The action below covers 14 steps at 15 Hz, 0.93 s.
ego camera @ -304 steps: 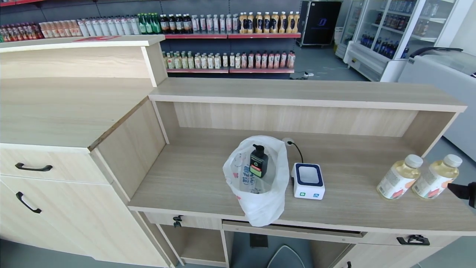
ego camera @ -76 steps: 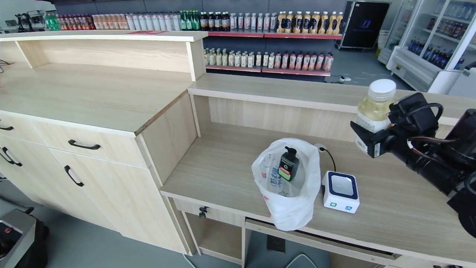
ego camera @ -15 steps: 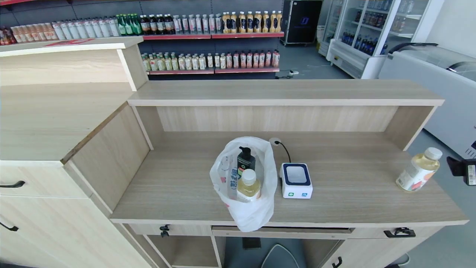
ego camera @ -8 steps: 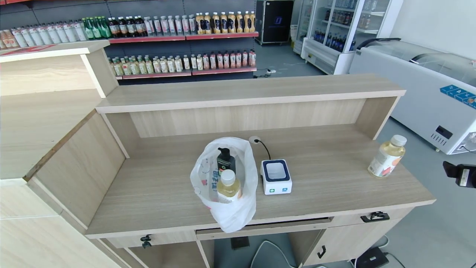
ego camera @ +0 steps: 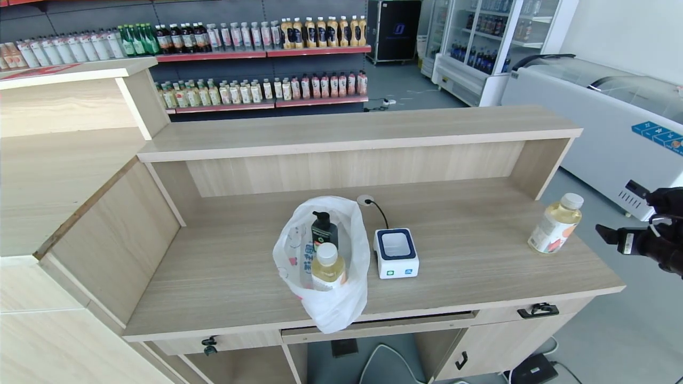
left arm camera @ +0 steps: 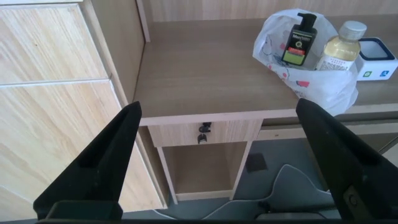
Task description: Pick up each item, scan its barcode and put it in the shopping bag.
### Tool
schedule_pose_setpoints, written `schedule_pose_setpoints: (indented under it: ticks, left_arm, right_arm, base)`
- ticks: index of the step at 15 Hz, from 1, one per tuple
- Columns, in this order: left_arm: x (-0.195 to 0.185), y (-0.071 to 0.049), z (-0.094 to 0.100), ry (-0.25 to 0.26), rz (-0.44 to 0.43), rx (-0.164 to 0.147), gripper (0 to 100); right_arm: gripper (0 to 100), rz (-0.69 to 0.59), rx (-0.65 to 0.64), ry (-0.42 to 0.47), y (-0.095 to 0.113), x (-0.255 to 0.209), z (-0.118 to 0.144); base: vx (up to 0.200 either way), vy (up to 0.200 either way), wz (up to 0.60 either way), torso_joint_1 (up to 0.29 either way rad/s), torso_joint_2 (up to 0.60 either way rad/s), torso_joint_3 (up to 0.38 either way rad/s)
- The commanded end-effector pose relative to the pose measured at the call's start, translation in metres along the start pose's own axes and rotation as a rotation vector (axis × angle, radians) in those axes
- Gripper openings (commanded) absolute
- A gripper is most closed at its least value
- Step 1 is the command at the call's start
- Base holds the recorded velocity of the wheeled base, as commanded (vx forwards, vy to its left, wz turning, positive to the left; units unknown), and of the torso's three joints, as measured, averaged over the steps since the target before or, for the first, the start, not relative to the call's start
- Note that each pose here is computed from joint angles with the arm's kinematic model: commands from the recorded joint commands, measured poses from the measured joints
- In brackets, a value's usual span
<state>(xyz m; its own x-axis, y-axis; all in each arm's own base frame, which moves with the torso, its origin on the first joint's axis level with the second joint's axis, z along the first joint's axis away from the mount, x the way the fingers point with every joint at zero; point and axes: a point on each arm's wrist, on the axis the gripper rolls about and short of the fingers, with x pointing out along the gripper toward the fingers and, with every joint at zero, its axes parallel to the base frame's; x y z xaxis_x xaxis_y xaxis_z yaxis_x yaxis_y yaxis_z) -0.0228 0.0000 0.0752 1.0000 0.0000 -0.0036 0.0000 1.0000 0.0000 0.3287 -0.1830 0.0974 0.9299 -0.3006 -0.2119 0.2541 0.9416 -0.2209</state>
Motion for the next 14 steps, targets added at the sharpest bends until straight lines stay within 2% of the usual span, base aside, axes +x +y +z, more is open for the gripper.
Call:
schedule_pose_setpoints:
  ticks: [1, 6, 8, 10, 14]
  left_arm:
    - [0.0, 0.0, 0.0, -0.001, 0.0, 0.0, 100]
    - [0.0, 0.0, 0.0, -0.001, 0.0, 0.0, 100]
    - [0.0, 0.0, 0.0, -0.001, 0.0, 0.0, 100]
    - [0.0, 0.0, 0.0, -0.001, 0.0, 0.0, 100]
    - [0.0, 0.0, 0.0, -0.001, 0.0, 0.0, 100]
  right_arm:
    - [100, 0.047, -0.022, 0.016, 0.003, 0.023, -0.013]
    - [100, 0.185, -0.044, -0.026, 0.029, 0.048, -0.016]
    - [100, 0.203, -0.052, -0.024, 0.036, 0.051, -0.02]
    - [100, 0.207, -0.063, -0.013, 0.037, 0.054, -0.026]
    - [100, 0.193, -0.08, -0.05, 0.034, 0.066, -0.023]
  base:
    - [0.0, 0.0, 0.0, 0.0, 0.0, 0.0]
    - [0.0, 0.0, 0.0, 0.0, 0.0, 0.0]
    - [0.0, 0.0, 0.0, 0.0, 0.0, 0.0]
    - [0.0, 0.0, 0.0, 0.0, 0.0, 0.0]
    - [0.0, 0.0, 0.0, 0.0, 0.0, 0.0]
